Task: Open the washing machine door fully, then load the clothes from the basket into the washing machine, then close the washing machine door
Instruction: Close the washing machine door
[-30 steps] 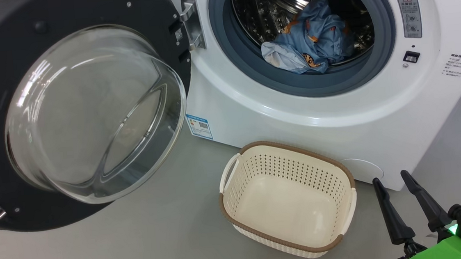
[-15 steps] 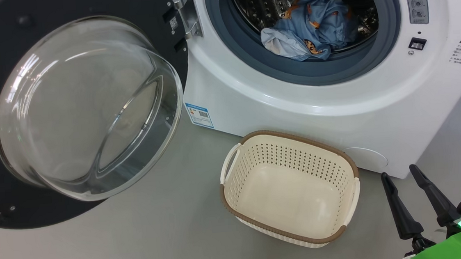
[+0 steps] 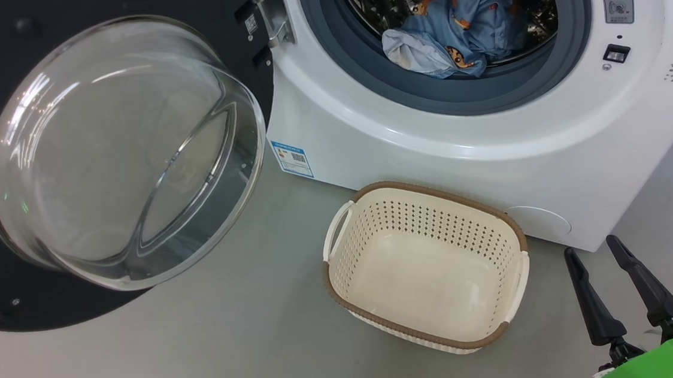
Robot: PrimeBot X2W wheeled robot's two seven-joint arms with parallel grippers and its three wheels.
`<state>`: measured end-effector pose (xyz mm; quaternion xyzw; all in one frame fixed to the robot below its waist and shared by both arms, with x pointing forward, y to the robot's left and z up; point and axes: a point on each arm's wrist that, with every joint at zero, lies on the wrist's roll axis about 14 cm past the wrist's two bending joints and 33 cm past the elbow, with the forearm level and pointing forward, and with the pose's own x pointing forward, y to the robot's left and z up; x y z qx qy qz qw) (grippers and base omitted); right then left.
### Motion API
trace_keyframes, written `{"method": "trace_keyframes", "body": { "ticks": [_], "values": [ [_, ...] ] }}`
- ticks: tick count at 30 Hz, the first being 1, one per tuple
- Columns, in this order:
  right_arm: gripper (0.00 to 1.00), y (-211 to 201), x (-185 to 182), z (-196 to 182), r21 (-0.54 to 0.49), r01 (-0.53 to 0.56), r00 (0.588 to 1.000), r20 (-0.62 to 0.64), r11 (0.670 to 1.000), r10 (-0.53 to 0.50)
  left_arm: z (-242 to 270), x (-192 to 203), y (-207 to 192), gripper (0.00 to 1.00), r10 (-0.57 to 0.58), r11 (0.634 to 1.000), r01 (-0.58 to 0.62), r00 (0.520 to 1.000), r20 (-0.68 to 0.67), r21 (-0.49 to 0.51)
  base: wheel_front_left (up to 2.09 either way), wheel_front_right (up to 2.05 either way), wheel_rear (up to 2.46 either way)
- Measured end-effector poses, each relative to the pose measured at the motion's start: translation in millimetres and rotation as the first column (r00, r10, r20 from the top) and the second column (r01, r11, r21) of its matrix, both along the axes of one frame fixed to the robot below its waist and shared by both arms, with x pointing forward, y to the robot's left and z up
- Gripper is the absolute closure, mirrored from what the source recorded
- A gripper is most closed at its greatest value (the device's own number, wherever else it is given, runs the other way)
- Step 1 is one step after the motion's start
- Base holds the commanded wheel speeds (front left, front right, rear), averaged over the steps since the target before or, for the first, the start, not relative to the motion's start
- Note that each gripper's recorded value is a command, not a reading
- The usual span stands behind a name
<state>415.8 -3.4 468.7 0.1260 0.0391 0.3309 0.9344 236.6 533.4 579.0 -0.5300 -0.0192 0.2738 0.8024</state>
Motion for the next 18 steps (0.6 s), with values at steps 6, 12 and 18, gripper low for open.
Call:
{"method": "trace_keyframes", "body": {
  "ticks": [6,12,18],
  "values": [
    [0.00,-1.5,0.5,-0.9,-0.010,-0.001,1.000,0.004,1.000,0.001,-6.2,5.9,-8.9,1.00,-0.052,0.998,0.052,0.998,-0.016,-0.030,0.00,0.00,0.00],
    [0.00,-1.8,0.1,2.5,-0.010,0.001,1.000,0.013,1.000,0.000,-6.9,8.2,-19.6,1.00,-0.131,0.990,0.129,0.991,-0.027,-0.058,0.00,0.00,0.00],
    [0.00,-2.5,-0.9,9.0,-0.005,0.009,1.000,0.027,1.000,-0.009,-4.8,8.9,-31.2,1.00,-0.215,0.975,0.212,0.976,-0.045,-0.064,0.00,0.00,0.00]
  ]
}}
